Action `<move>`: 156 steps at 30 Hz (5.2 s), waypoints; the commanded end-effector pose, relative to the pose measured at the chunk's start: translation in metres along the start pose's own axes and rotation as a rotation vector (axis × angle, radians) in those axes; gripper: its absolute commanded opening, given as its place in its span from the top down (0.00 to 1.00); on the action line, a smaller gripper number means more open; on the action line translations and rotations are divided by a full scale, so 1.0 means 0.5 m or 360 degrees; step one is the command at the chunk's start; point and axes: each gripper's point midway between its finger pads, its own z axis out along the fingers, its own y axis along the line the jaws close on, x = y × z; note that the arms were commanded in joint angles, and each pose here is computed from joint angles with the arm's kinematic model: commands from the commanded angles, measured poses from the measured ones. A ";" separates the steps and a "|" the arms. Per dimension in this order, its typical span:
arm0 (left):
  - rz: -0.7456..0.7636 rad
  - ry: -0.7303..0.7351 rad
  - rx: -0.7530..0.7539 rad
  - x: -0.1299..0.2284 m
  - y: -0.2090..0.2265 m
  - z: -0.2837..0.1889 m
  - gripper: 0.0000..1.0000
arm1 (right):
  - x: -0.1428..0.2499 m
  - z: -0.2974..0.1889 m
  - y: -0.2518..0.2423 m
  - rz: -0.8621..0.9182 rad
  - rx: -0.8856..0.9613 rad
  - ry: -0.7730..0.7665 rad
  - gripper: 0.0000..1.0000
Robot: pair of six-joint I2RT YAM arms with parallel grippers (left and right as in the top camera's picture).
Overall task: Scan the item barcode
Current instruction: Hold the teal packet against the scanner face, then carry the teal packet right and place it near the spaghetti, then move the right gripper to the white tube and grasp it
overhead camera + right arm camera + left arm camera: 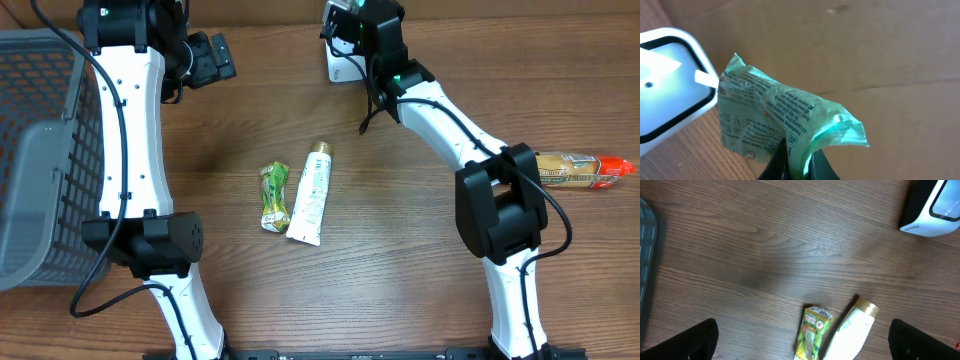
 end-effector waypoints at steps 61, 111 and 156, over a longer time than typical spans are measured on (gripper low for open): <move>-0.0022 -0.0052 0.0020 -0.007 -0.003 -0.023 0.01 | 0.573 -0.391 -0.021 0.3192 0.0196 0.1663 0.96; -0.0022 -0.0052 0.0020 -0.007 -0.003 -0.023 0.01 | -0.077 -0.556 0.529 0.2289 -0.2243 0.1286 0.31; -0.0022 -0.0052 0.0020 -0.007 -0.003 -0.023 0.00 | 0.043 -0.512 0.430 0.1879 -0.2031 0.1101 0.96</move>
